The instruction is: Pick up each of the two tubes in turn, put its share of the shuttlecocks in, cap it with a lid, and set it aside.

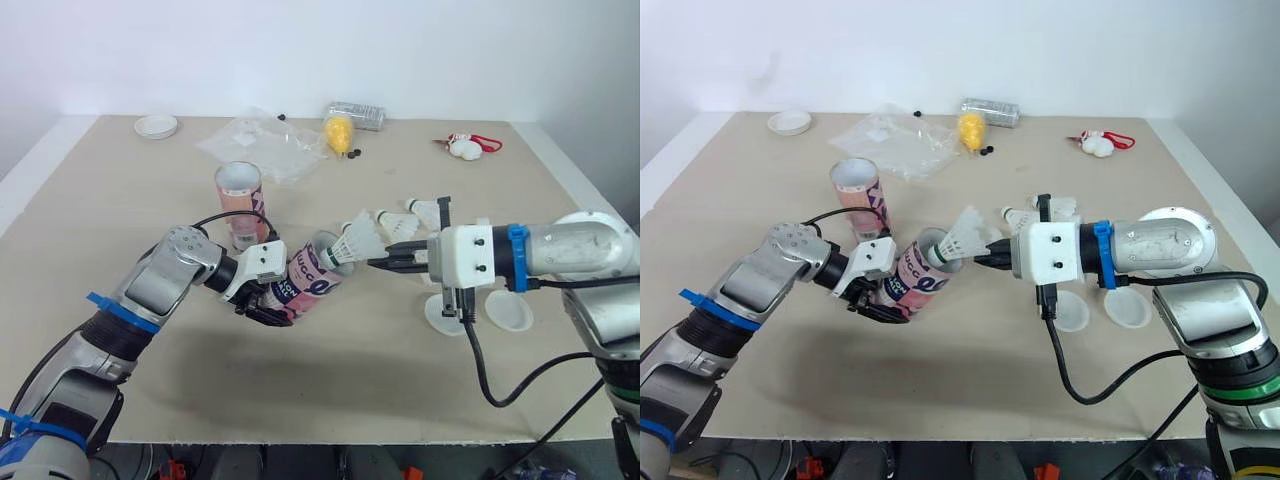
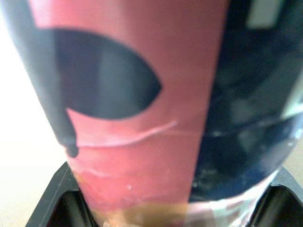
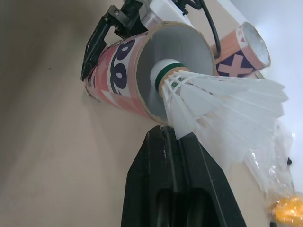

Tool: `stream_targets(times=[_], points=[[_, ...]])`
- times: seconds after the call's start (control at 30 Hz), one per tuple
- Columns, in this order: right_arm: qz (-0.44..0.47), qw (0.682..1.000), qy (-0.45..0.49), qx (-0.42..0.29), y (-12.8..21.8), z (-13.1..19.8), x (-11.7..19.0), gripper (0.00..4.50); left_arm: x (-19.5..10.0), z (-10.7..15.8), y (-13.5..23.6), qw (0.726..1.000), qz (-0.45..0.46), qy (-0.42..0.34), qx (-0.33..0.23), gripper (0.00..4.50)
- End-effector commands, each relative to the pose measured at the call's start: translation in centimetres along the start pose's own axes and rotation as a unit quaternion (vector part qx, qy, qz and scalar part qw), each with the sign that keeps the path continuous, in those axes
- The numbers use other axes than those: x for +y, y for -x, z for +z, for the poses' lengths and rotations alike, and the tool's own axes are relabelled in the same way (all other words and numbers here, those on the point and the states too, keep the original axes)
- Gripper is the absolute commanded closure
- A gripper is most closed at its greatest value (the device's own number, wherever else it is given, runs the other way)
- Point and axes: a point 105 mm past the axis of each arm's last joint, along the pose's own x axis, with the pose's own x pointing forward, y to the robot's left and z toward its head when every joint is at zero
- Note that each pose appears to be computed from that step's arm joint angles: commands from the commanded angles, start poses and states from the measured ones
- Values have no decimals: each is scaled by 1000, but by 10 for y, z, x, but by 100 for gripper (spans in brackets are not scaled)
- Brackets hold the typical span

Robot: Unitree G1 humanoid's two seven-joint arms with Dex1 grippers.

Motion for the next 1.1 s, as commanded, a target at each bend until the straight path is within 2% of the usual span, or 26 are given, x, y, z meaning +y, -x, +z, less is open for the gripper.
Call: stream_targets(times=[0.03, 0.07, 0.17, 0.2, 0.23, 0.33, 0.4, 0.43, 0.5, 0.73, 1.1], points=[[-19, 999, -1, -48, 1, 22, -10, 263, 1, 6, 6, 1000, 14, -13, -7, 149], [-29, 998, -17, -57, 2, 23, -13, 231, 1, 6, 6, 1000, 15, -11, -7, 149], [-74, 990, -84, -85, 9, 23, -26, 82, 0, 5, 7, 1000, 18, -8, -6, 149], [-99, 981, -135, -98, 15, 20, -33, 42, 0, 4, 8, 1000, 19, -7, -5, 149], [-151, 959, -217, -104, 24, 1, -41, 7, 1, 2, 9, 1000, 22, -6, -3, 149], [-261, 892, -364, -63, 35, -60, -36, 7, 1, -2, 13, 1000, 27, -3, 0, 149], [-306, 846, -435, -19, 27, -91, -21, 7, -1, -4, 17, 1000, 24, -3, -1, 149], [-312, 824, -473, -9, 14, -99, -10, 7, -2, -8, 20, 1000, 24, -3, 0, 149], [-320, 805, -499, -8, -2, -102, -1, 7, -4, -14, 25, 1000, 22, -5, 5, 149], [-335, 790, -514, 3, -39, -102, 4, 7, -5, -33, 38, 999, 32, 9, 25, 149], [-324, 803, -500, 11, -76, -97, 3, 7, -4, -33, 33, 999, 41, 11, 20, 149]])
